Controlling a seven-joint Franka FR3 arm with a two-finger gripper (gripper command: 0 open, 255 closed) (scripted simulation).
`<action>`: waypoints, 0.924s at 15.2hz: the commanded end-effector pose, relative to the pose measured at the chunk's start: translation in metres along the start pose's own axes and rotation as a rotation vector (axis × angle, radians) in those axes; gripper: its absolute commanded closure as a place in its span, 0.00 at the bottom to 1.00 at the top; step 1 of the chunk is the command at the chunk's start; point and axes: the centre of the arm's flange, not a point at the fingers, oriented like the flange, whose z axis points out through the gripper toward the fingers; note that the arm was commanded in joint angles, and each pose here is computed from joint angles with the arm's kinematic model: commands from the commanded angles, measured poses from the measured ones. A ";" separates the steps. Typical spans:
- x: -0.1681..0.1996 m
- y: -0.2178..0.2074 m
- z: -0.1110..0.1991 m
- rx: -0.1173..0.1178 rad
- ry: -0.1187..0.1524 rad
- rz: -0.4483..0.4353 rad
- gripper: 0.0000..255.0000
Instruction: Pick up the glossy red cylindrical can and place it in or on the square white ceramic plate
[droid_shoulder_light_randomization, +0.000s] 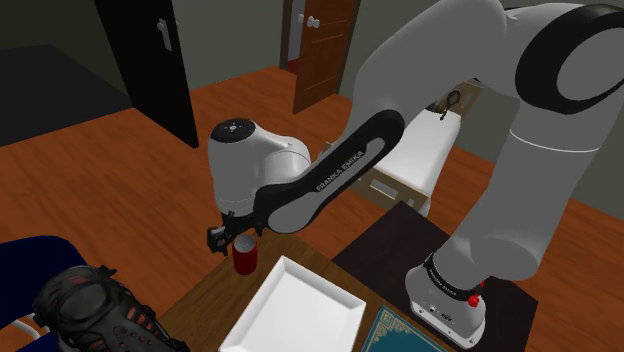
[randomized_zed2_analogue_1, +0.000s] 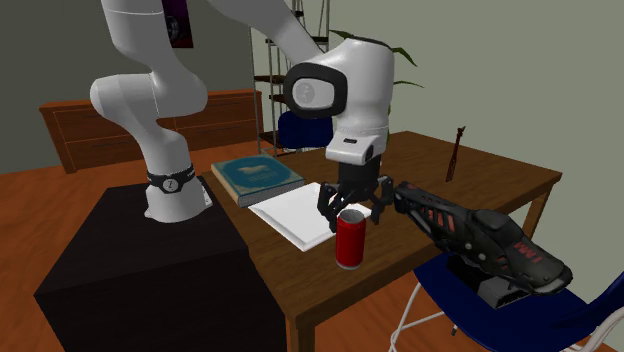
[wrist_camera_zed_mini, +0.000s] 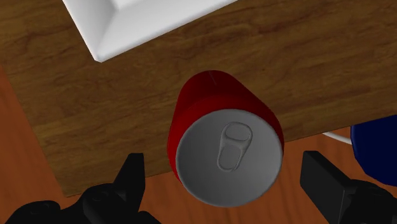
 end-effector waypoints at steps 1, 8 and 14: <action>0.000 0.000 0.001 0.000 0.000 0.000 0.00; 0.000 0.000 0.001 0.000 0.000 0.000 1.00; 0.000 0.000 0.001 0.000 0.000 0.000 1.00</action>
